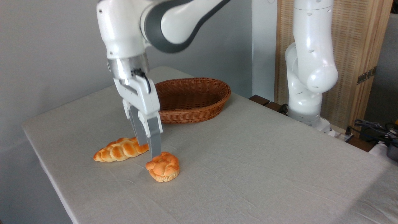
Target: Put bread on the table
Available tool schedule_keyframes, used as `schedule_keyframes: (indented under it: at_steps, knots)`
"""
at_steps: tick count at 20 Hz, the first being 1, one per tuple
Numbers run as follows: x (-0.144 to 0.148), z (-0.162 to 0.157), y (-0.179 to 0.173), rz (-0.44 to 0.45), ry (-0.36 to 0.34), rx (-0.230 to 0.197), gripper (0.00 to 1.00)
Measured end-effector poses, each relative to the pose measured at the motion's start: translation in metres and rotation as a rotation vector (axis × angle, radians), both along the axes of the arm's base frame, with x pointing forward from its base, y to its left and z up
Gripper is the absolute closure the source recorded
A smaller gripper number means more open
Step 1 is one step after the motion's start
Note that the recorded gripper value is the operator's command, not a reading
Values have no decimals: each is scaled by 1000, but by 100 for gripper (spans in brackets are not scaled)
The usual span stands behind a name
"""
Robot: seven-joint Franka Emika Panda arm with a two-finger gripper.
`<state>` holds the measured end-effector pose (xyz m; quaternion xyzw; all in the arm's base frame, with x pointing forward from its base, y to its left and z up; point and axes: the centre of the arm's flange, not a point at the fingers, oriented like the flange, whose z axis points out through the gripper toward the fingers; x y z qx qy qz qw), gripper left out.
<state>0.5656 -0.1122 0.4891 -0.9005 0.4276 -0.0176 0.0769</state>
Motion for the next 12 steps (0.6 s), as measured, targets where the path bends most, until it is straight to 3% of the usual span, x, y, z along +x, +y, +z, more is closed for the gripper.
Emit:
schedule_keyframes:
  at_steps: [4,8,12]
  knots:
    - [0,59,17,91,42,-122,0]
    - [0,121,53,179,41,-247,0]
    - [0,146,80,271,22,-287,0]
